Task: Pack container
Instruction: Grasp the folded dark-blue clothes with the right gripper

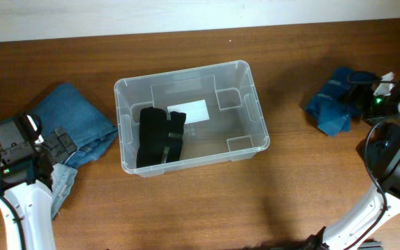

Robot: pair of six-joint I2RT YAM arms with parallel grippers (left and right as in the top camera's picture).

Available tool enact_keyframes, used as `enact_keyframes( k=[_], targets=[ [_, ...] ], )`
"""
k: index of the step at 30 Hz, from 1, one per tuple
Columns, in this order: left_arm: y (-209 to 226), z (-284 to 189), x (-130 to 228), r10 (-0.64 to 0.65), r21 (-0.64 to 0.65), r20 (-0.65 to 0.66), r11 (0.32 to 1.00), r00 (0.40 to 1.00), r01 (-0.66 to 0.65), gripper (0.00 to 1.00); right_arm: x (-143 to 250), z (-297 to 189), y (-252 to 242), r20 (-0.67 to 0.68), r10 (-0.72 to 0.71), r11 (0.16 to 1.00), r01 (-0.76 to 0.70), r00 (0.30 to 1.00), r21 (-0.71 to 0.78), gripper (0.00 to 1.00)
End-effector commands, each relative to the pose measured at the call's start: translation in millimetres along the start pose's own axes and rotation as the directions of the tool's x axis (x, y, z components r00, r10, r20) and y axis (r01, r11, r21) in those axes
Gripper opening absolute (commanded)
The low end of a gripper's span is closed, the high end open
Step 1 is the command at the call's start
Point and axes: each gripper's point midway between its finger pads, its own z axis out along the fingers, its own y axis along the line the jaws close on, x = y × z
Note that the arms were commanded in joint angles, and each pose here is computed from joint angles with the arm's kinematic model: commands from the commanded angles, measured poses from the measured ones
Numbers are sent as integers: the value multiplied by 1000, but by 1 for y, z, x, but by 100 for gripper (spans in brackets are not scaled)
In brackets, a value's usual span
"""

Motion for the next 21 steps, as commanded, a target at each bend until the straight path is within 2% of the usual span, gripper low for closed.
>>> enact_keyframes(
  k=[1,2,5,7,12,16,17,18,21],
  targets=[
    [1,-2,-7,-20,0,15,1000,1000,20,99,13,31,25,-54,-54,988,45,997,-148,88],
    [1,-2,-7,-20,2,15,1000,1000,20,99,14,34,26,-56,-60,987,51,997,-150,80],
    [0,-2,-7,-20,4,15,1000,1000,20,99,15,32,41,-52,-108,978,96,993,-183,22],
    [0,-2,-7,-20,3,15,1000,1000,20,100,11,20,56,-34,-117,967,106,993,-233,4],
    [0,-2,-7,-20,3,15,1000,1000,20,100,-8,-46,94,60,-184,945,194,981,-263,4],
    [0,-2,-7,-20,3,15,1000,1000,20,99,-13,-133,151,217,-305,904,354,927,-241,4],
    [0,-2,-7,-20,3,15,1000,1000,20,99,-10,-150,165,252,-334,889,393,908,-237,4],
    [0,-2,-7,-20,3,15,1000,1000,20,99,4,-184,198,316,-403,846,482,859,-230,4],
    [0,-2,-7,-20,3,14,1000,1000,20,99,41,-216,247,352,-483,775,579,802,-253,4]
  ],
)
